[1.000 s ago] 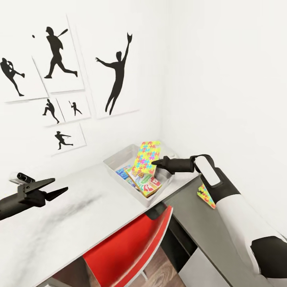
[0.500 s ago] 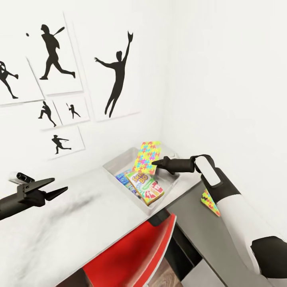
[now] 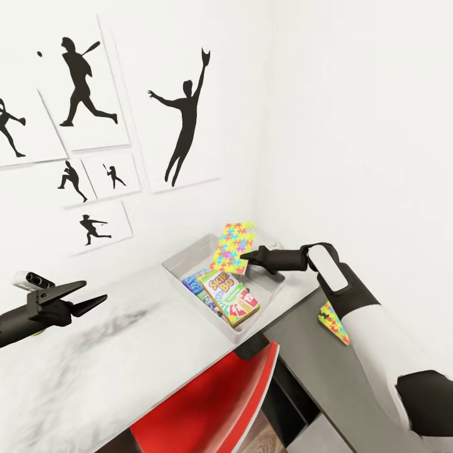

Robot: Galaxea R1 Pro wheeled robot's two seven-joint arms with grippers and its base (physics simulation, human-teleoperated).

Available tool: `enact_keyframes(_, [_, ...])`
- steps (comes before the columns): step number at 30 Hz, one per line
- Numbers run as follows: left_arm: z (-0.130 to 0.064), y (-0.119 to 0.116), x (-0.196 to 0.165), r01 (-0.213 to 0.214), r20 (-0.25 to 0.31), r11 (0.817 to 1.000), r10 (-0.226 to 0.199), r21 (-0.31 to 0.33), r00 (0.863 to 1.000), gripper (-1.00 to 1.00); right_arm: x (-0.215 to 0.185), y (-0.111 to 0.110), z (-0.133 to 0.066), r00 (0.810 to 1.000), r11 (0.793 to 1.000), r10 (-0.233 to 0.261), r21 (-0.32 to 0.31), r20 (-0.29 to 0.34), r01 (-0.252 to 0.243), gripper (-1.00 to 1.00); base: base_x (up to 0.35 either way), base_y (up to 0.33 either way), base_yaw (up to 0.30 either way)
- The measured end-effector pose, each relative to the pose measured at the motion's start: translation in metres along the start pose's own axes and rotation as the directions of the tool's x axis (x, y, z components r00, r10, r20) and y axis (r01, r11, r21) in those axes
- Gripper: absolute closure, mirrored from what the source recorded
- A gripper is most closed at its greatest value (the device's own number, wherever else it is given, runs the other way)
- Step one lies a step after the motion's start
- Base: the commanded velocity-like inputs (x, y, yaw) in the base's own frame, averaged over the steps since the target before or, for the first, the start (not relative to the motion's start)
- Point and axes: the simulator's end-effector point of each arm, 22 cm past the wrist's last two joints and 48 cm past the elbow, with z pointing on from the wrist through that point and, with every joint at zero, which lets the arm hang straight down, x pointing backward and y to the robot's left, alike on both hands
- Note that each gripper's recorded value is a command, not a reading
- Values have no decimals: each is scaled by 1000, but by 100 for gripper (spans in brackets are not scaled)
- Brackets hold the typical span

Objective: Put all the toys in the child's room - the three board games (two on the bed and one on the table), the two jigsaw puzzles on the table, and the tennis ball on the table - inside the toy box on the table in the child's room.

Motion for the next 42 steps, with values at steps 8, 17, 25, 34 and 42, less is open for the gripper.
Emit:
enact_keyframes(8, [0, 0, 1, 2, -2, 1000, -2, 0, 1000, -100, -26, -13, 5, 999, 995, 0, 98, -45, 5, 100, 0, 0, 0])
enact_keyframes(17, [0, 0, 0, 1, 0, 1000, -1, 1, 1000, -100, -20, -10, 17, 983, 979, -85, 167, -165, 113, 100, 0, 0, 0])
enact_keyframes(25, [0, 0, 0, 0, 1, 1000, 0, 1, 1000, -100, -10, -12, 19, 974, 976, -109, 163, -200, 143, 100, 0, 0, 0])
enact_keyframes(34, [0, 0, 0, -1, 1, 1000, 1, 0, 1000, -100, 13, 0, 30, 952, 977, -150, 106, -265, 183, 100, 0, 0, 0])
enact_keyframes(42, [0, -1, -1, -1, 2, 1000, 1, 1, 1000, -100, 20, -3, 32, 942, 972, -165, 116, -291, 206, 100, 0, 0, 0])
